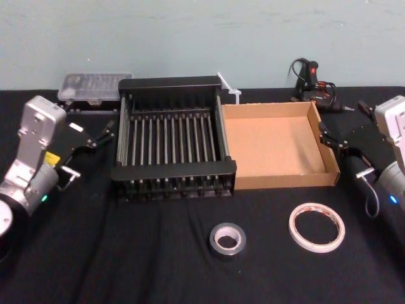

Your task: Pick up the white tape and place it into the black box , Pick up the silver tape and place it into the brown box.

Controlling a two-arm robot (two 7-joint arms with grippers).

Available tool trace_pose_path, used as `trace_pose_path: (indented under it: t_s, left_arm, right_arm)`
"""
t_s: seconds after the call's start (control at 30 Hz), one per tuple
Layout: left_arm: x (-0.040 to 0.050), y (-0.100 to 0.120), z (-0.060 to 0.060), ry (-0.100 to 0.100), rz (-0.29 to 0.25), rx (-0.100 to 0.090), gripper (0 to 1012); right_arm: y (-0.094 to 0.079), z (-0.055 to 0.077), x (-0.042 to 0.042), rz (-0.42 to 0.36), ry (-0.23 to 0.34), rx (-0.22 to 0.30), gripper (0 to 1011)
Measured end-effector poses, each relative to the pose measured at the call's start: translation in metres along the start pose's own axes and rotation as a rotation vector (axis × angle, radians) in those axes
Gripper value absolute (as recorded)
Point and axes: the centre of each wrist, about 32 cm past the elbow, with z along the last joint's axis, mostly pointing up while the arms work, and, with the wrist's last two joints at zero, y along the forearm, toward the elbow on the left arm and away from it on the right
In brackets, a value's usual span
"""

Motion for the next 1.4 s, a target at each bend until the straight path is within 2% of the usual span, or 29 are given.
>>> trace_pose_path:
  t_s: [0.47,0.8,1.03,1.4]
  left_arm:
    - [0.0,0.0,0.0,0.0,0.0,0.0,1002]
    - [0.0,0.0,0.0,0.0,0.0,0.0,1001]
    - [0.0,0.0,0.0,0.0,0.0,0.0,1001]
    - [0.0,0.0,0.0,0.0,0.0,0.0,1001]
  right_arm:
    - [0.0,0.001,0.0011,0.006,0.005,0.008,1002]
    - [-0.008,0.01,0.0036,0.014,0.026,0.035,1002]
    - [-0.028,0.024,0.007,0.021,0.051,0.031,1002]
    - [-0.065,0.04,0.0148,0.065,0.06,0.014,1002]
